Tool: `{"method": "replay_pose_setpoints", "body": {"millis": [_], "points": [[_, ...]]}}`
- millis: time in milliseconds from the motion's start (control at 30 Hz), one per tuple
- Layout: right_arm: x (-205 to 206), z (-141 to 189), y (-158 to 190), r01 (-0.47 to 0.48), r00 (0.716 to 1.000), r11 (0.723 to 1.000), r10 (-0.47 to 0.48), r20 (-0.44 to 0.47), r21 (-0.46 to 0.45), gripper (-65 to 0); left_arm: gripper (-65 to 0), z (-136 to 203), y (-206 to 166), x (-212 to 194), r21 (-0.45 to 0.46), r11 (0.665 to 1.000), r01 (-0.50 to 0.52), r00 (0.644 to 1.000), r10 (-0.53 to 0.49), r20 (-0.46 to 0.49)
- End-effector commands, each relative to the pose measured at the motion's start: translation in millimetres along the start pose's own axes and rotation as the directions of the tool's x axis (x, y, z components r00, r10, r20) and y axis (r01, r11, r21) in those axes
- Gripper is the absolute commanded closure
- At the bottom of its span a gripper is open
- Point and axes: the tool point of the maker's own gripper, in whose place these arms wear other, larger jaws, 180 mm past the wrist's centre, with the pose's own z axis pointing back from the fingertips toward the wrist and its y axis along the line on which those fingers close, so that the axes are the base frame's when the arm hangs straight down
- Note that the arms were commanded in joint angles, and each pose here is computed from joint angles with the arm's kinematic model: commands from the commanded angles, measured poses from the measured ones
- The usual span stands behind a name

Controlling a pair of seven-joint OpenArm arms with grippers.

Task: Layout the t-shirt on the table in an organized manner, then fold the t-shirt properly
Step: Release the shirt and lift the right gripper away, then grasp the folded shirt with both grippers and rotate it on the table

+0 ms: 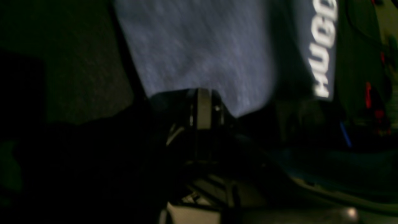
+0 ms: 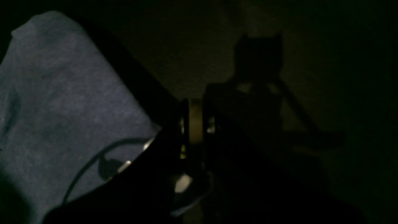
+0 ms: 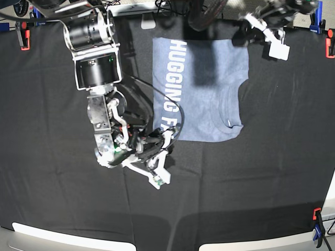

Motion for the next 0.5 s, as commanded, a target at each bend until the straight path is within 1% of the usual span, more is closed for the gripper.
{"method": "replay_pose_setpoints", "body": {"millis": [0, 267, 367, 467], "points": [[25, 7, -3, -0.026, 0.998, 1.000, 0.026, 0.063, -0.005, 0.0, 0.0, -3, -4, -2, -0.015, 1.000, 0.001, 1.000, -0.001, 0.010], [25, 7, -2, -0.023, 0.997, 1.000, 0.023, 0.073, -0.003, 0.0, 0.0, -35, -37, -30, -0.137, 0.991, -0.007, 0.994, -0.008, -0.108], [13, 4, 2, -0.014, 0.999, 1.000, 0.013, 0.052, 0.008, 0.0, 0.0, -38, -36, -37, -0.140, 0.990, -0.025, 0.993, 0.008, -0.119], [-11, -1, 7, -0.008, 1.000, 1.000, 0.008, -0.003, 0.020, 0.0, 0.0, -41, -23, -37, -0.097, 0.995, 0.025, 0.992, -0.036, -0.121]]}}
